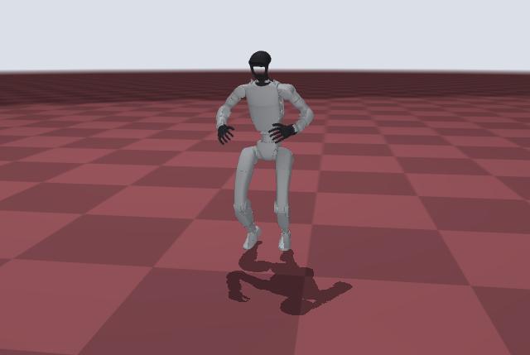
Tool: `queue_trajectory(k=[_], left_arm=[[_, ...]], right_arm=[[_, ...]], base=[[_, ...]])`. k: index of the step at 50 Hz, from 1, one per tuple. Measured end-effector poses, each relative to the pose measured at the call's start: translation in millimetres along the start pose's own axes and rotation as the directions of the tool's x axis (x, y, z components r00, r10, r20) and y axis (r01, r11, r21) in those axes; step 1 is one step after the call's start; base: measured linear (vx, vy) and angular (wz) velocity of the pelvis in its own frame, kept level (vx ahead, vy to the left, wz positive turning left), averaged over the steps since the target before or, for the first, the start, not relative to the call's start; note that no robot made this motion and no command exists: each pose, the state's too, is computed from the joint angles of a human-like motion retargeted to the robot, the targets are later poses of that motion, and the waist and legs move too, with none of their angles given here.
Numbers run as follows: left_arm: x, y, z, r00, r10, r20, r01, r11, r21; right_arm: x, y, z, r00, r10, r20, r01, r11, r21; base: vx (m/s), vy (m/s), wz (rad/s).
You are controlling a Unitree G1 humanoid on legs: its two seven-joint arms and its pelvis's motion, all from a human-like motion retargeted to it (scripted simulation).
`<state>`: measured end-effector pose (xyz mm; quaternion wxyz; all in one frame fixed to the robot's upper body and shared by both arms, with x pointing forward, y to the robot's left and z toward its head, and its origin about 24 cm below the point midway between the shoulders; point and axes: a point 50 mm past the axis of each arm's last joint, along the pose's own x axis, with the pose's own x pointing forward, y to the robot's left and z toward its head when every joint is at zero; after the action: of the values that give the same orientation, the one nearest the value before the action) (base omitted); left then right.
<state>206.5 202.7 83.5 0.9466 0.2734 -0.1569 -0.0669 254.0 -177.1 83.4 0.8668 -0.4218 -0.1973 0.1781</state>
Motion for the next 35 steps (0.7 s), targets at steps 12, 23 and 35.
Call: queue_trajectory(k=[12, 23, 35], left_arm=[[-30.1, 78.4, -34.2, 0.839, 0.529, -0.127, -0.506, 0.845, 0.173], [11.0, 102.6, 53.5, 0.749, 0.533, 0.394, -0.617, 0.778, 0.119], [23.0, 104.4, 66.2, 0.732, 0.493, 0.47, -0.625, 0.76, 0.177]], right_arm=[[-56.5, -37.0, -63.0, 0.926, -0.219, -0.308, 0.166, 0.967, -0.191], [-149.8, -44.1, -110.5, 0.728, -0.383, -0.569, 0.095, 0.878, -0.469], [-112.5, -29.9, -112.4, 0.772, -0.421, -0.476, 0.151, 0.849, -0.507]], base=[[-0.13, 0.03, 0.78], [-0.01, 0.17, 0.93], [0.05, 0.04, 0.74]])
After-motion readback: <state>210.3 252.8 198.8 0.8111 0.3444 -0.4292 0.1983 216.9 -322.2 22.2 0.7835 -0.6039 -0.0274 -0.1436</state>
